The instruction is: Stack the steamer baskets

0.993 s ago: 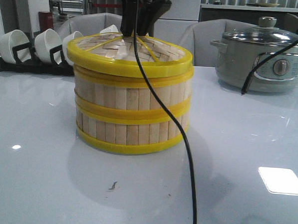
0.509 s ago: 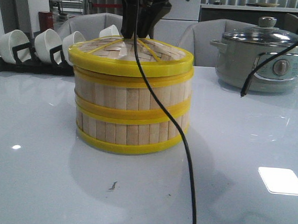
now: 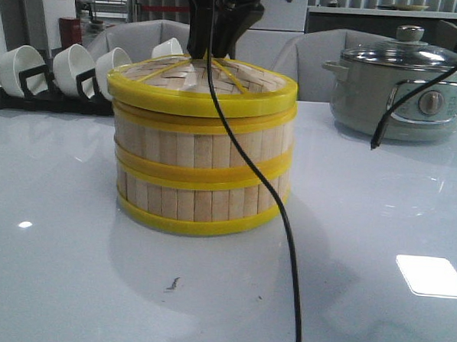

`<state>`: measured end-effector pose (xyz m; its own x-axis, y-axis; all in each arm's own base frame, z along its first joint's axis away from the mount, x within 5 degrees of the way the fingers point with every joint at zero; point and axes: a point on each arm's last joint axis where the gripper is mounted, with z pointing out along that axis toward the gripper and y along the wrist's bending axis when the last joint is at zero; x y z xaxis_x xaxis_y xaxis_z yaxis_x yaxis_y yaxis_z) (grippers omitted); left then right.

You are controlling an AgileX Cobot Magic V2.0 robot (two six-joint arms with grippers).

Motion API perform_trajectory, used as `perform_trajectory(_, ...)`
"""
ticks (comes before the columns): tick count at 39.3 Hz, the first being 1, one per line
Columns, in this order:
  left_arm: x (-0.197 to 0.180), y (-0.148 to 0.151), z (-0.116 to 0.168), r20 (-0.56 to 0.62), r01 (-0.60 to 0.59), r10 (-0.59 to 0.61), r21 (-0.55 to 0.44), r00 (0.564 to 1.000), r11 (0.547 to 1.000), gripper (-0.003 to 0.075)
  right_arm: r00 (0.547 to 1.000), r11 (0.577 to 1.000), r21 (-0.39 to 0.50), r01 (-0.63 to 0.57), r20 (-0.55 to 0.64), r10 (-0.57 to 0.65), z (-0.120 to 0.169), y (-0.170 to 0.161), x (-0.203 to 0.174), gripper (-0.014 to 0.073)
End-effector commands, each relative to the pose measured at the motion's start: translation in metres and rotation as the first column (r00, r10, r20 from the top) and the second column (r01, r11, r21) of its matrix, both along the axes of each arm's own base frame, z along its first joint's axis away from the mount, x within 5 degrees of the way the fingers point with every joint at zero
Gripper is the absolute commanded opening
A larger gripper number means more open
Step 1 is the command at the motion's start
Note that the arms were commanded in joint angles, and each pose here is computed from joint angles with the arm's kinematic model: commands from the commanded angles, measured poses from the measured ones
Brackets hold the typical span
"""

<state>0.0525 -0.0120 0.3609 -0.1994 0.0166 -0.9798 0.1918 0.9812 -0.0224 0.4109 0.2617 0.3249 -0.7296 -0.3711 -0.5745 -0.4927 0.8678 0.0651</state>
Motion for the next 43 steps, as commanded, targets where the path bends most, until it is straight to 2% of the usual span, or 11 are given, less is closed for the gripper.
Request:
perform_trajectory(1,0.0,0.001,0.016,0.104,-0.007,0.01,-0.028,0.995,1.0,0.0088,0.993,0.998,0.056,-0.002,0.119,-0.004,0.039,-0.008,-0.006,0.0055)
perform_trajectory(18,0.0,0.001,0.016,0.104,-0.007,0.01,-0.028,0.995,1.0,0.0088,0.994,0.999,0.051,-0.002,0.111,-0.004,0.034,-0.007,-0.004,0.0062)
perform_trajectory(21,0.0,0.001,0.016,0.104,-0.007,0.01,-0.028,0.995,1.0,0.0088,0.994,0.999,0.052,-0.002,0.113,-0.004,0.034,-0.007,-0.003,0.0109)
perform_trajectory(30,0.0,0.001,0.016,0.104,-0.007,0.01,-0.028,0.995,1.0,0.0088,0.99,0.998,0.069,-0.003,0.14,-0.007,0.042,-0.008,-0.005,0.047)
perform_trajectory(43,0.0,0.001,0.016,0.104,-0.007,0.01,-0.028,0.995,1.0,0.0088,0.973,0.992,0.125,-0.011,0.231,-0.019,0.073,-0.014,-0.015,0.0484)
